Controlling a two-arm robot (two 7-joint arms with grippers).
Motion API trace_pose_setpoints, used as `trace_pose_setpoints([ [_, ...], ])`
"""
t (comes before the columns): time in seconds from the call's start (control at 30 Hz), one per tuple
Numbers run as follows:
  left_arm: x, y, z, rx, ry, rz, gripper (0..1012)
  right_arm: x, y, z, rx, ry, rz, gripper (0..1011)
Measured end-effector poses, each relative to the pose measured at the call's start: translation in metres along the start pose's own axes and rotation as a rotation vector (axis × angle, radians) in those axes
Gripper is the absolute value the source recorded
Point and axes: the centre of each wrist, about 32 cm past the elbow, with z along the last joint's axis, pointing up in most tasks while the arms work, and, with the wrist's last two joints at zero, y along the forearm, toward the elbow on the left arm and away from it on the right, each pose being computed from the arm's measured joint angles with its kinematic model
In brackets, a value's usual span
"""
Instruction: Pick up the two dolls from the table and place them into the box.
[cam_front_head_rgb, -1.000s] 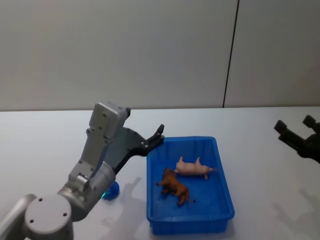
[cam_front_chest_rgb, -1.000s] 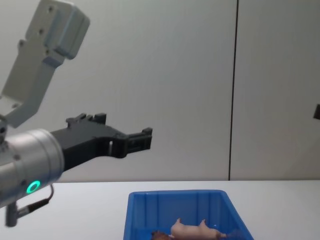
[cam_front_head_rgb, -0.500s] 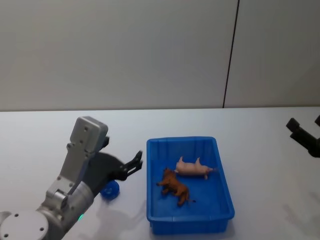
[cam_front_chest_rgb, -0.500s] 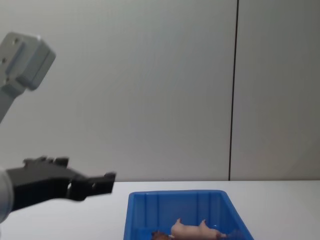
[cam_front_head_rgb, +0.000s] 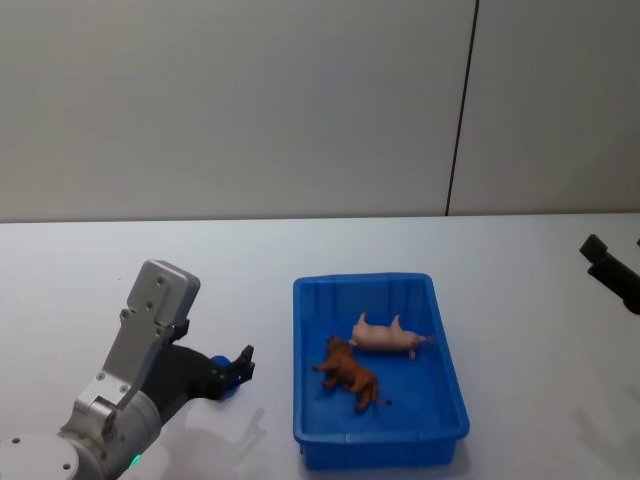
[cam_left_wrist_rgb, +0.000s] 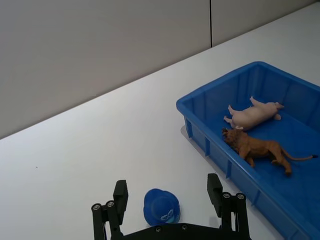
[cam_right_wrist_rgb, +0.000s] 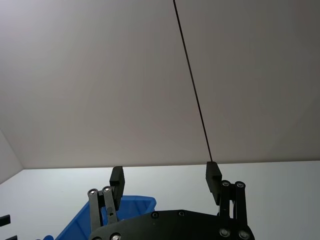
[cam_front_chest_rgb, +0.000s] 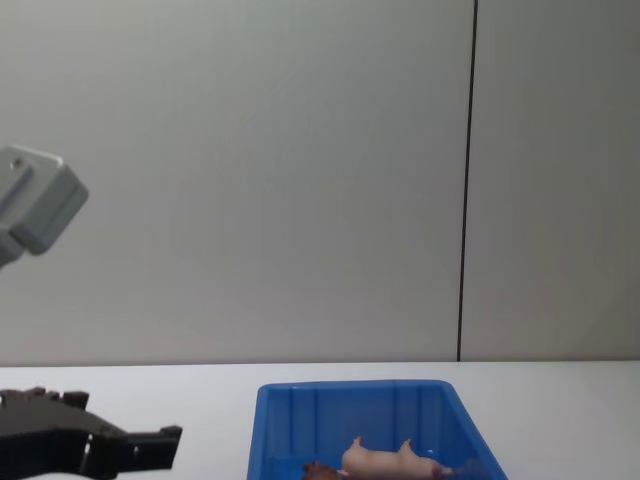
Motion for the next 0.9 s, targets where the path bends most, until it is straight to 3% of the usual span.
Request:
trace_pose_setpoints([
  [0.5,0.0052,-0.0196,-0.0137,0.061,0.026,-0.045,1004,0.000,-0.001,0.000,0.004,0.001,-0.003,1001],
  [0.9,0.0074,-0.0314,-0.0216,0.096,0.031,-0.034,1004,0.000,-0.001,0.000,0.005,0.001,-0.004,1001],
])
